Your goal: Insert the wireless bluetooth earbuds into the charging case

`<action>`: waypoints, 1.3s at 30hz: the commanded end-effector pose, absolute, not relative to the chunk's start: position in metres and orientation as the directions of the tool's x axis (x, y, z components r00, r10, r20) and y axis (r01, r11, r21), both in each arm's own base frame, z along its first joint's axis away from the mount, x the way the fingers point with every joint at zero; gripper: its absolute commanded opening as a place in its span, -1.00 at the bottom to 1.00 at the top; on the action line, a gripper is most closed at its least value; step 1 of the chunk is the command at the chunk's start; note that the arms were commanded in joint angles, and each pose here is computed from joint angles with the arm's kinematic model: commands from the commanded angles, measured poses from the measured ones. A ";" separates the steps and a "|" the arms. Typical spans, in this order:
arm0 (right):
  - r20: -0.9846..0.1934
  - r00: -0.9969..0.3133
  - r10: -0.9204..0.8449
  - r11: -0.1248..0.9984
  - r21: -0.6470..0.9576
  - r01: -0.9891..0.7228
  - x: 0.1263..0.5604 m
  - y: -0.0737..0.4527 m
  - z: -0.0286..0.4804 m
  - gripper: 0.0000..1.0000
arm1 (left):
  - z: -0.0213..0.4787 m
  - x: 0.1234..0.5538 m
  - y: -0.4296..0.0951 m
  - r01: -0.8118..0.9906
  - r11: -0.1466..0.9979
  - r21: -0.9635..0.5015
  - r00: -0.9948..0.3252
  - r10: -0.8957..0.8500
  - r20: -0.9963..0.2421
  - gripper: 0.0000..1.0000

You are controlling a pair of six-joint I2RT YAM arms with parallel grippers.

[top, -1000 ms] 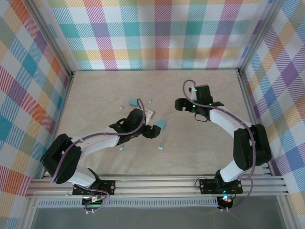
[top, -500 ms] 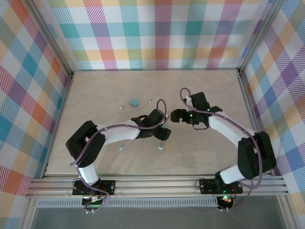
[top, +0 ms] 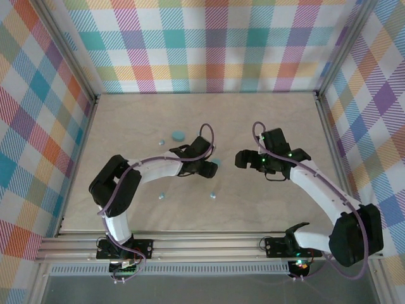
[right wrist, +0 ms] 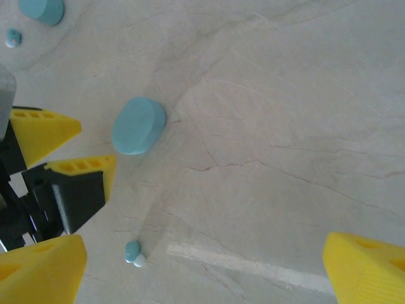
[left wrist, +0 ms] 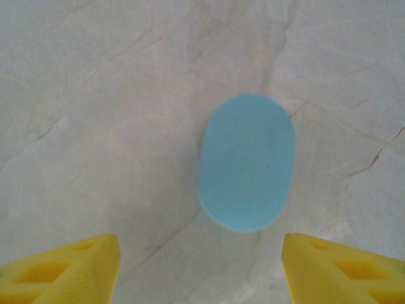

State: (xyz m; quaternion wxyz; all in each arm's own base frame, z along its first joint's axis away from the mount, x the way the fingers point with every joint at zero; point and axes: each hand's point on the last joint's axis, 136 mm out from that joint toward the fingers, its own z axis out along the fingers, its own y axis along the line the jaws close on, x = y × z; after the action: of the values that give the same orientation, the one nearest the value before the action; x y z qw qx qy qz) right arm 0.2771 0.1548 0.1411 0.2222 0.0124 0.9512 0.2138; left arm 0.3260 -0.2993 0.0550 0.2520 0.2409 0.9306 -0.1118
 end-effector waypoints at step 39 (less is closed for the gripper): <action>-0.401 -0.881 0.251 0.817 0.576 -0.030 0.324 0.147 0.136 0.80 | 0.063 0.311 -0.324 0.749 0.656 -0.092 -0.540 0.525 -0.658 -0.22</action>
State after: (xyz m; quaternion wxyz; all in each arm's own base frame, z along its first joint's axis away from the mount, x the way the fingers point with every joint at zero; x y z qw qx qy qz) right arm 0.3208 0.1464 0.1310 0.2174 0.0713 0.9296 0.2890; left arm 0.3107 -0.3135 0.0391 0.2707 0.3523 0.8830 -0.1512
